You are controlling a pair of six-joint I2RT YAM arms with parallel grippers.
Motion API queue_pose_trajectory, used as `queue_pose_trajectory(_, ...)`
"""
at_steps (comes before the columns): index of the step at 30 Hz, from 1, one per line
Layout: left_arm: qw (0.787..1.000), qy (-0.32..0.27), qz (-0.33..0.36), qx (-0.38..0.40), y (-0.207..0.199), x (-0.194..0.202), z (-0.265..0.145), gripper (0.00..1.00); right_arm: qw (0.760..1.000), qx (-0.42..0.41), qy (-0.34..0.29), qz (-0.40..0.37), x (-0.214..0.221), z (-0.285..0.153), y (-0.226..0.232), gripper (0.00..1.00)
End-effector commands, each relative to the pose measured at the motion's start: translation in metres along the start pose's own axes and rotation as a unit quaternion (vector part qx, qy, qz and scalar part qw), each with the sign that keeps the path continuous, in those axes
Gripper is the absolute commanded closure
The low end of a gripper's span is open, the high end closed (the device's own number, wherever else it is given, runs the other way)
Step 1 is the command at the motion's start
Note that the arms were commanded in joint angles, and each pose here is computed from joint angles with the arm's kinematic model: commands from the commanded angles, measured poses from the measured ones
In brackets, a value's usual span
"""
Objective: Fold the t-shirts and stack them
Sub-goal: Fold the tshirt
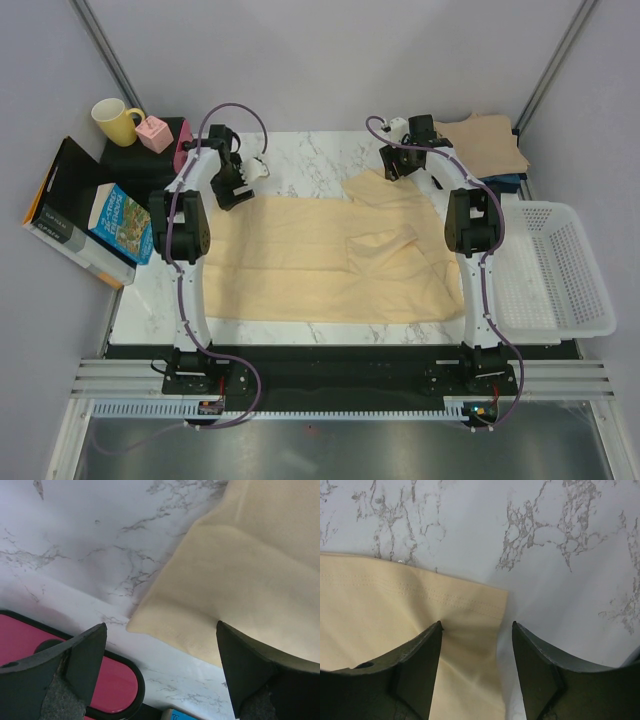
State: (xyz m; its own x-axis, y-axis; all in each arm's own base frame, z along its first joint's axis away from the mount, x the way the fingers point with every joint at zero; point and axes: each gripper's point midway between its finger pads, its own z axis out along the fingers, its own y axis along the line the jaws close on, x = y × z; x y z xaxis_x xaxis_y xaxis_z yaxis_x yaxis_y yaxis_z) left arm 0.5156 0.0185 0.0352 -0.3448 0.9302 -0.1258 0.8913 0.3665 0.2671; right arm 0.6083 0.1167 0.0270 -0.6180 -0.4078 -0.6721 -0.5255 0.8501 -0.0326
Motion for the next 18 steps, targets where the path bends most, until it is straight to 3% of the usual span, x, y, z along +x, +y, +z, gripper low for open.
queue_pose_trajectory(1, 0.999, -0.026, 0.021, -0.004, 0.015, -0.003, -0.017, 0.04, 1.000, -0.013, 0.019, -0.003, 0.005, -0.011, 0.009, 0.34)
queue_pose_trajectory(6, 0.999, -0.042, 0.026, 0.007, 0.011, -0.004, -0.024, 0.06, 1.000, -0.017, 0.022, -0.001, 0.008, -0.008, 0.011, 0.35)
queue_pose_trajectory(12, 0.998, -0.024, 0.050, 0.034, 0.005, 0.004, 0.008, 0.14, 1.000, -0.017, 0.019, -0.003, 0.006, -0.008, 0.011, 0.36)
queue_pose_trajectory(18, 0.997, -0.025, 0.056, 0.037, 0.010, 0.002, 0.024, 0.21, 0.999, -0.023, 0.030, -0.007, 0.014, -0.007, 0.015, 0.45)
